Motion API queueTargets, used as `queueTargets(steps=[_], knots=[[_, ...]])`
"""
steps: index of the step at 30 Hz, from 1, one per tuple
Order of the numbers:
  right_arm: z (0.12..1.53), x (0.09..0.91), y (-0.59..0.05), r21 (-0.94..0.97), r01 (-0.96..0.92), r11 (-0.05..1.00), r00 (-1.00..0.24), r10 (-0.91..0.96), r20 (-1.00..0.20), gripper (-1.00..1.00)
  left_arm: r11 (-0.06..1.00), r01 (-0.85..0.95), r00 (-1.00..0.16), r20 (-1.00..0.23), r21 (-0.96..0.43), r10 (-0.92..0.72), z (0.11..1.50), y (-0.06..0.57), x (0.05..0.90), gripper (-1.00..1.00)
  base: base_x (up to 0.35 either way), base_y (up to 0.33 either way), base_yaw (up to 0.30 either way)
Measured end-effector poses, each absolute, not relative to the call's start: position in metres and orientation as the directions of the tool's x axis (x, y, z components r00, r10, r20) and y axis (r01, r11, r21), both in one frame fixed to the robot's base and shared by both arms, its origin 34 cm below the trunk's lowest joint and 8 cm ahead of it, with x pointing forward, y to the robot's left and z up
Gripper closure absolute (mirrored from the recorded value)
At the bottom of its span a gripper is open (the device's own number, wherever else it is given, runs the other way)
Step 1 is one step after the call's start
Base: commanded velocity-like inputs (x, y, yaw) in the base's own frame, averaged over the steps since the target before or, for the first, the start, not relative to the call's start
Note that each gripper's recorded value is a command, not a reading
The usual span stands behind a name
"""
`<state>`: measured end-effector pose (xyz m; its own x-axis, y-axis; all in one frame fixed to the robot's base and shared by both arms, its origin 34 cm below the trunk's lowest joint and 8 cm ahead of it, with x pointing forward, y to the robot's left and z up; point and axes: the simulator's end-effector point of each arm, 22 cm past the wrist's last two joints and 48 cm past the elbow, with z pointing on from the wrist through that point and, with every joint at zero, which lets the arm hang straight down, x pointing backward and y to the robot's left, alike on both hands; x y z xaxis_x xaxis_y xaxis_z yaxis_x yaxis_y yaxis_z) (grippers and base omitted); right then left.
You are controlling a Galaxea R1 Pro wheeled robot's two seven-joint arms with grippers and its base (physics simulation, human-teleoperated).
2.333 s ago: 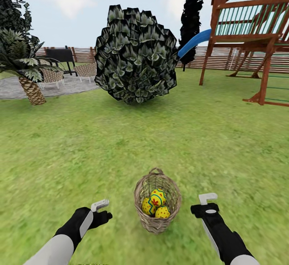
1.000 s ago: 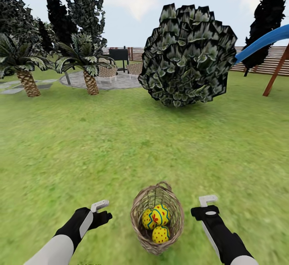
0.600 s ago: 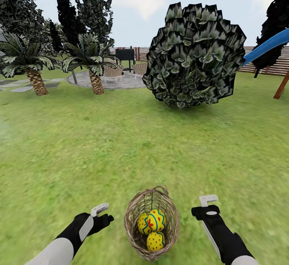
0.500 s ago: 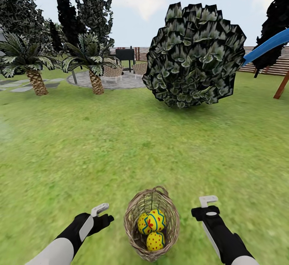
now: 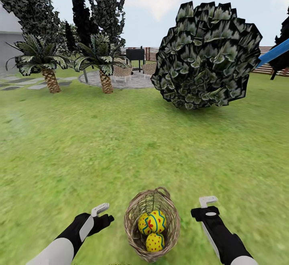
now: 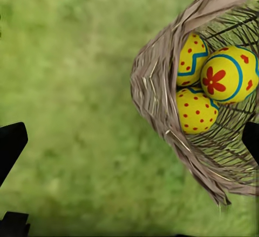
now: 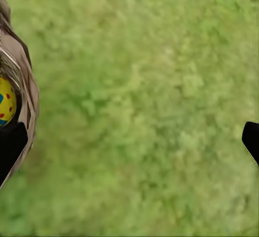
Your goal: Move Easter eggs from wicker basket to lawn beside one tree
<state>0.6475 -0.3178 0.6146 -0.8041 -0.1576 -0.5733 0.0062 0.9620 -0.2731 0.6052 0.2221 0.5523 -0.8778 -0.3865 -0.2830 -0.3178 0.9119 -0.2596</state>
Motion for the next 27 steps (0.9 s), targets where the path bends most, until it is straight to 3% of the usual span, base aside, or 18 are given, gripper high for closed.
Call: queueTargets(steps=[27], knots=[[0.614,0.647,-0.3183,-0.268,0.012,0.963,-0.805,-0.15,-0.574,-1.0,0.891,-0.363,-0.859,-0.273,-0.271,-0.433,0.5515,0.2288,0.6044,-1.0,0.006,-0.309,0.291]])
